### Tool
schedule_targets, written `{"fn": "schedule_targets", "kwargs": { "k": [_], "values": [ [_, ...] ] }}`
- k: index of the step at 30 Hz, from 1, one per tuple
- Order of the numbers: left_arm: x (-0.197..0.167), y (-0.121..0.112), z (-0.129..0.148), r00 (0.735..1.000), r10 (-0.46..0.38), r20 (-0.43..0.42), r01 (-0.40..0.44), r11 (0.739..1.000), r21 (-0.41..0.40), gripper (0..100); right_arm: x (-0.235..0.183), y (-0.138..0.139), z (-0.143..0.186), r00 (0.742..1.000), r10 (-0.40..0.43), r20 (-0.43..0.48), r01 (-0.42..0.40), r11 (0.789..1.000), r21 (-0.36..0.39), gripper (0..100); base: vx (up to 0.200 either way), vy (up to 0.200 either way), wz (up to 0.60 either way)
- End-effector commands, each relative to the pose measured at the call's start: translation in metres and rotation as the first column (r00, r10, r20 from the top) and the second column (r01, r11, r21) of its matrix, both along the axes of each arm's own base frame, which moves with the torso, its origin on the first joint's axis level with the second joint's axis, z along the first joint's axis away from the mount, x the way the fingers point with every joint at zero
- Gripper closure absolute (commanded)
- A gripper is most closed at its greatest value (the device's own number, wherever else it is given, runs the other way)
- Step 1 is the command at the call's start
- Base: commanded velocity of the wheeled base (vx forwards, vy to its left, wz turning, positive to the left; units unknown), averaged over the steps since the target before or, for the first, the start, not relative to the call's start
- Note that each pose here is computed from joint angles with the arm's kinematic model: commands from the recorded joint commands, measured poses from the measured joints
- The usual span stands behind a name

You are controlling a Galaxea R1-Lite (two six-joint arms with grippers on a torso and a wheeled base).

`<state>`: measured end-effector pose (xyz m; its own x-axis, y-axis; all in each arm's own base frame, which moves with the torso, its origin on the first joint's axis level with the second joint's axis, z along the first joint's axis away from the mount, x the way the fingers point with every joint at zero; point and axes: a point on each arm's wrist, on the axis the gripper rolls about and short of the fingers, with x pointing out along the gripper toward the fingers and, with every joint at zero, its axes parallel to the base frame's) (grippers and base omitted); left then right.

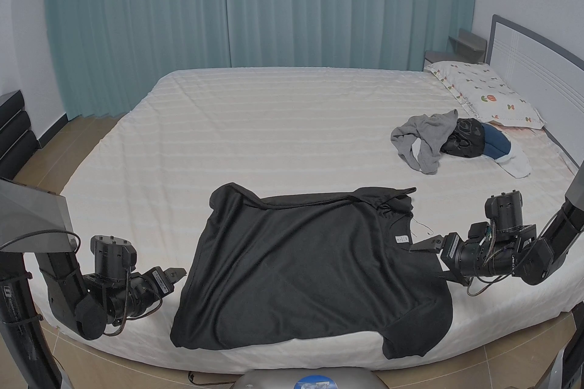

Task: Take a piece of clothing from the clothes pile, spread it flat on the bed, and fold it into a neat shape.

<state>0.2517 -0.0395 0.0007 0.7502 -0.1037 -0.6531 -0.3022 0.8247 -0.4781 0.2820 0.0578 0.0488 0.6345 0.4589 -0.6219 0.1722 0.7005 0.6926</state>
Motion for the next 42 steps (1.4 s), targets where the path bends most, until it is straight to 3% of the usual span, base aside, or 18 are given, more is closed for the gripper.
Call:
{"fn": "schedule_targets", "kwargs": {
  "k": [1,11,25,30,34,42],
  "values": [
    [0.003,-0.001,0.001,1.000,0.006,0.011,-0.006,1.000,-0.009,0,-0.001,0.000,-0.001,1.000,0.001,-0.004,-0.001,1.000,-0.001,0,0.000,0.000,0.00],
    [0.013,-0.002,0.003,0.998,0.053,0.032,-0.050,0.996,-0.067,0,0.000,0.000,-0.002,1.000,0.002,-0.007,-0.002,1.000,0.000,0,0.000,0.000,0.00],
    [0.011,-0.009,0.006,0.998,0.036,0.043,-0.033,0.998,-0.061,0,-0.001,0.003,-0.002,1.000,0.010,-0.009,-0.010,1.000,-0.001,0,0.000,-0.043,0.00],
    [0.011,-0.009,0.006,0.998,0.037,0.045,-0.034,0.997,-0.065,0,-0.003,0.005,-0.003,1.000,0.019,-0.015,-0.019,1.000,-0.002,0,0.200,0.000,0.00],
    [0.011,-0.010,0.014,0.997,0.037,0.073,-0.032,0.997,-0.068,0,-0.004,0.006,-0.003,1.000,0.021,-0.013,-0.021,1.000,-0.003,0,0.200,0.000,0.00],
    [0.020,-0.011,0.030,0.989,0.037,0.145,-0.025,0.996,-0.083,0,-0.004,0.006,-0.003,1.000,0.023,-0.013,-0.023,1.000,-0.003,0,0.000,0.000,0.00]
  ]
}}
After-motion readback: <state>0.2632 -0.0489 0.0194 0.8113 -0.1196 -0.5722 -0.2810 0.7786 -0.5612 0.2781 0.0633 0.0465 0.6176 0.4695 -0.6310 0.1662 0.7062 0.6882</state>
